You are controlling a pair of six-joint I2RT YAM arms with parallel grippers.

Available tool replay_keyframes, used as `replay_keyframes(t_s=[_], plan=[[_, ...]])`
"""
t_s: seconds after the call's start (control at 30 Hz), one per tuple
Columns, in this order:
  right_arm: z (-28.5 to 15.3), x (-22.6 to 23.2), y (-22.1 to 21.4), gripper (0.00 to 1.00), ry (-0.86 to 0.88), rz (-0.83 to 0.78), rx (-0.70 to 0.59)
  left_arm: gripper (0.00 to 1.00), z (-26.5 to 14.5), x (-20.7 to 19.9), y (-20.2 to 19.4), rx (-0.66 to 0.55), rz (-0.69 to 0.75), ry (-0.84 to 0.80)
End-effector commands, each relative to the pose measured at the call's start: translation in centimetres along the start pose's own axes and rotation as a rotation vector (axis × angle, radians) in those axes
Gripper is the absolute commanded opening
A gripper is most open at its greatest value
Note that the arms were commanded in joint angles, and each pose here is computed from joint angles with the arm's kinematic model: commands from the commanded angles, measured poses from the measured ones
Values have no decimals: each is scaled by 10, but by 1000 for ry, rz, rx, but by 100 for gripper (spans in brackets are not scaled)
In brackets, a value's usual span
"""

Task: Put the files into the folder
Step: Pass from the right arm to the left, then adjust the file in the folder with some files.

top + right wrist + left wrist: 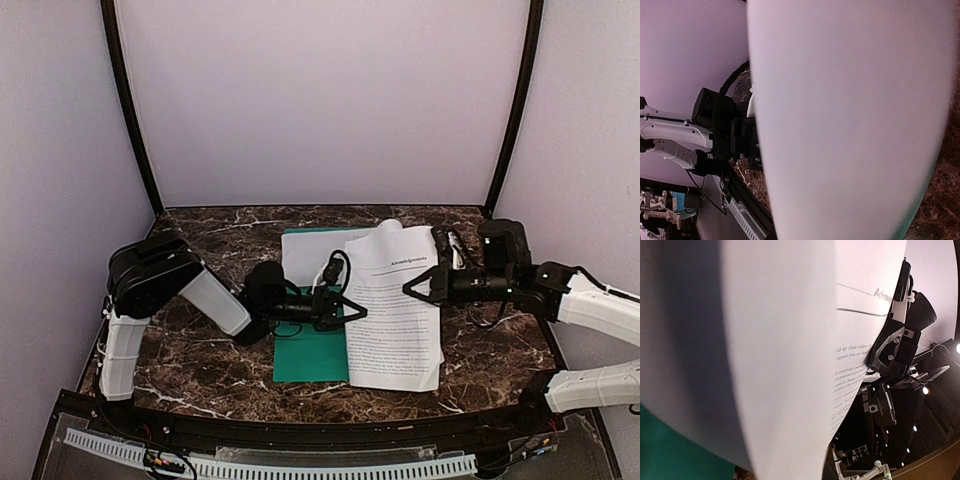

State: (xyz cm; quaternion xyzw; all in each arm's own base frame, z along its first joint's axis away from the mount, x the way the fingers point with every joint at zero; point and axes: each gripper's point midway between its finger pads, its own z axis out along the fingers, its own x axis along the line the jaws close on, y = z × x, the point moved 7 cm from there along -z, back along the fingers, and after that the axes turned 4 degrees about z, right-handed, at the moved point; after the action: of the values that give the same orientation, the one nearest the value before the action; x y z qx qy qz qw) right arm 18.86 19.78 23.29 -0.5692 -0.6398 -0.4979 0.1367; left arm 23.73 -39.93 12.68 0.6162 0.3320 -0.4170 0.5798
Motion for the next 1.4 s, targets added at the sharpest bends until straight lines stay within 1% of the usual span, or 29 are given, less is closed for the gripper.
replay_keyframes(t_s=[0.0,0.2,0.37,0.4,0.5,0.53,0.63,0.73,0.9,1.03,1.13,1.23,1.37], plan=[[-1,-10,1,8,-88,-11,2,11,-15,-40,12,-86,205,-160],[8,-28,-5,21,-212,-6,58,1,-22,-31,6,-69,173,-54],[13,-49,-17,40,-292,1,76,1,-31,-29,-2,-40,148,91],[13,-52,-18,43,-301,0,74,1,-32,-28,-2,-35,161,111],[15,-61,-23,50,-331,2,77,1,-37,-25,-4,-21,134,200],[16,-64,-25,52,-340,4,78,1,-37,-26,-4,-20,143,209],[18,-72,-29,66,-366,8,84,1,-38,-19,-5,-4,105,262],[19,-78,-33,76,-377,12,87,1,-37,-17,-6,13,57,289],[29,-89,-43,82,-342,36,115,1,-38,-20,-3,35,23,341],[39,-96,-51,86,-271,59,126,1,-42,-21,-2,59,-5,430],[46,-100,-53,87,-250,71,134,1,-47,-15,-6,97,-70,528],[52,-100,-54,87,-222,77,145,1,-52,-15,-7,107,-93,604],[59,-101,-54,87,-188,68,151,1,-56,-19,-5,115,-100,650]])
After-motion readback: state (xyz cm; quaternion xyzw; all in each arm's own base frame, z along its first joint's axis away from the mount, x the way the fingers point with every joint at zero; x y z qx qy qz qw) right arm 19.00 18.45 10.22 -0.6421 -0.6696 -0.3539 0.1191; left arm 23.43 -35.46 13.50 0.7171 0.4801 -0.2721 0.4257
